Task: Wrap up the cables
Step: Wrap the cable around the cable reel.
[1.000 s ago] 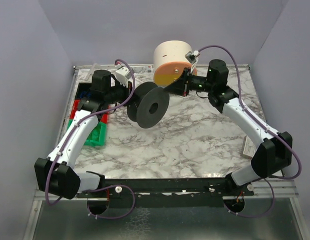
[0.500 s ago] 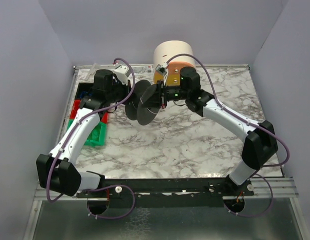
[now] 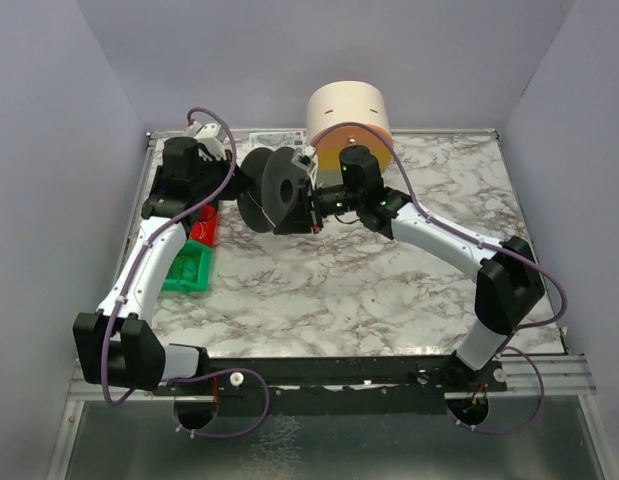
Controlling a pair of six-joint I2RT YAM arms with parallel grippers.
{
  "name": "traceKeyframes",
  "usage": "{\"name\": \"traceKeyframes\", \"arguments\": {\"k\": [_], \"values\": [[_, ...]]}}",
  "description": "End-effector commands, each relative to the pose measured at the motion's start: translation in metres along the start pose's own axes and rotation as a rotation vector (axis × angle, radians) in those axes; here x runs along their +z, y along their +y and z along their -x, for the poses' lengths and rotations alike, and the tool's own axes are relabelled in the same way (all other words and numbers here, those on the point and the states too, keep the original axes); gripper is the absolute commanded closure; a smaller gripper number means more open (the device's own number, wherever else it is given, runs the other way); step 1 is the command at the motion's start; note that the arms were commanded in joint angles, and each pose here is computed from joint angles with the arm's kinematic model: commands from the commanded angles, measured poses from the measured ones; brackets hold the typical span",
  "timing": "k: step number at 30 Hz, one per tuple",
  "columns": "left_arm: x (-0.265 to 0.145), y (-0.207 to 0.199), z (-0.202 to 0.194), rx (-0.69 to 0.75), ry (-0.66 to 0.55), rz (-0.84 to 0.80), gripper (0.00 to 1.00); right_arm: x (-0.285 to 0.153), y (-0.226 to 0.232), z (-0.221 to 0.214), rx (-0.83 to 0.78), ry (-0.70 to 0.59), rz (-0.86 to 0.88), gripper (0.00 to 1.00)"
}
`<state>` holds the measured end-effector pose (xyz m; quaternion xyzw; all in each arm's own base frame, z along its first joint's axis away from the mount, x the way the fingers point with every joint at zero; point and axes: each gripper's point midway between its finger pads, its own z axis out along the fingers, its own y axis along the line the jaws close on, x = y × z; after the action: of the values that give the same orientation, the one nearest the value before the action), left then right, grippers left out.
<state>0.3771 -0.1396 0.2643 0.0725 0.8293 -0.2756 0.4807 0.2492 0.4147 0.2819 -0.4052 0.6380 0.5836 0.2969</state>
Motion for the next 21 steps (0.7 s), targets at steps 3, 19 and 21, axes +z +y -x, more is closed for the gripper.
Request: {"name": "traceKeyframes", "arguments": {"k": [3,19,21], "values": [[-0.024,-0.004,0.051,-0.070,-0.211,-0.063,1.00,0.003,0.018,-0.073,0.079,0.130,0.150,1.00],[-0.059,-0.036,0.067,-0.069,-0.262,-0.292,1.00,-0.035,-0.046,-0.091,0.120,0.084,-0.008,1.00],[-0.061,-0.043,0.065,-0.067,-0.253,-0.336,1.00,-0.042,-0.055,-0.091,0.134,0.069,-0.027,0.99]]}}
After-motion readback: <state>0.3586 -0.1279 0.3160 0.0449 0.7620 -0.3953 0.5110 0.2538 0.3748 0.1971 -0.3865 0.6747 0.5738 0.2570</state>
